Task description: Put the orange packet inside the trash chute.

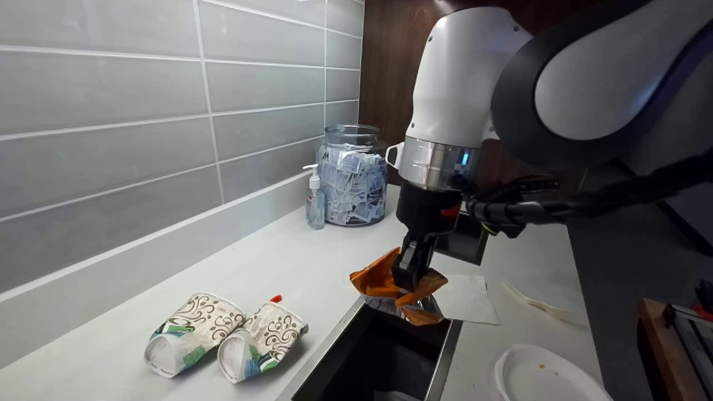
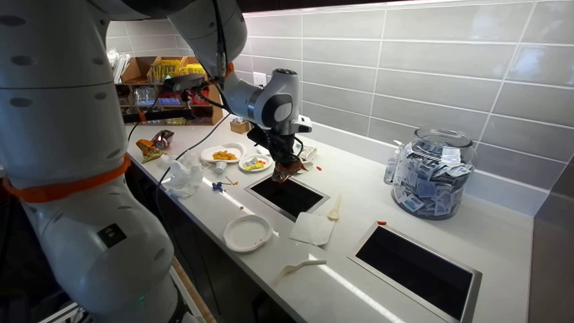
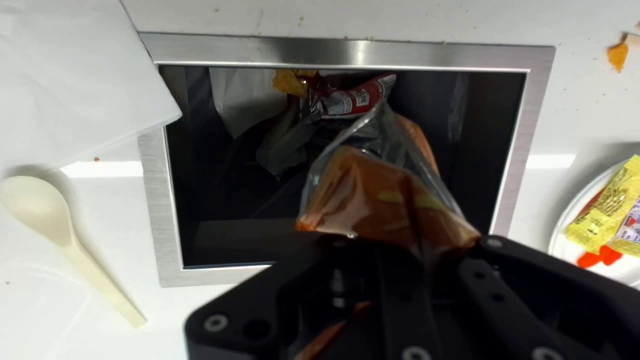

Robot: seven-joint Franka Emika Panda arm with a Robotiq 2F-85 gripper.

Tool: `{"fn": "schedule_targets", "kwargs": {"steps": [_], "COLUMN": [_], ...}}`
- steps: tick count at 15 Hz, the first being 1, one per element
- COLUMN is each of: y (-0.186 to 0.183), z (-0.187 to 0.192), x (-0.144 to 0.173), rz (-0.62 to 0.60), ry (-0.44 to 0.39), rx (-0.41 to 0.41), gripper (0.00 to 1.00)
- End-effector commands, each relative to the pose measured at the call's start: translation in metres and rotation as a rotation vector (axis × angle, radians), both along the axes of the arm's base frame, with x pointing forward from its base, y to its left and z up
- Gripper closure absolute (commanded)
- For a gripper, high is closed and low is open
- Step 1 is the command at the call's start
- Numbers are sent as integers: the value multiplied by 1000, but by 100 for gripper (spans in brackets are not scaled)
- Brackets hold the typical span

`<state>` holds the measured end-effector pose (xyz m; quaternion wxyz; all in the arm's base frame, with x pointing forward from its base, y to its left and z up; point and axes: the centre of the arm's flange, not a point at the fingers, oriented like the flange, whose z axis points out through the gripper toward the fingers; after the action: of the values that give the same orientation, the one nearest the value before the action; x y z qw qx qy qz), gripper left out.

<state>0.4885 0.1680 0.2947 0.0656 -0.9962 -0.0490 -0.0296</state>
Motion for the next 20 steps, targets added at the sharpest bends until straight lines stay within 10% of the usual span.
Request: {"fn": "schedule_targets", "kwargs": {"steps": [1,5,6,16,20], "y": [1,3,3,4,5], "z": [-5,-4,-4,-2,-2], "x": [10,14,15,20,21], "rz": [6,9,7,8,7], "ry": [-6,-14,-15,-21,-22], "rx": [29,31,30,31,32], "gripper": [100,100,74,7,0]}}
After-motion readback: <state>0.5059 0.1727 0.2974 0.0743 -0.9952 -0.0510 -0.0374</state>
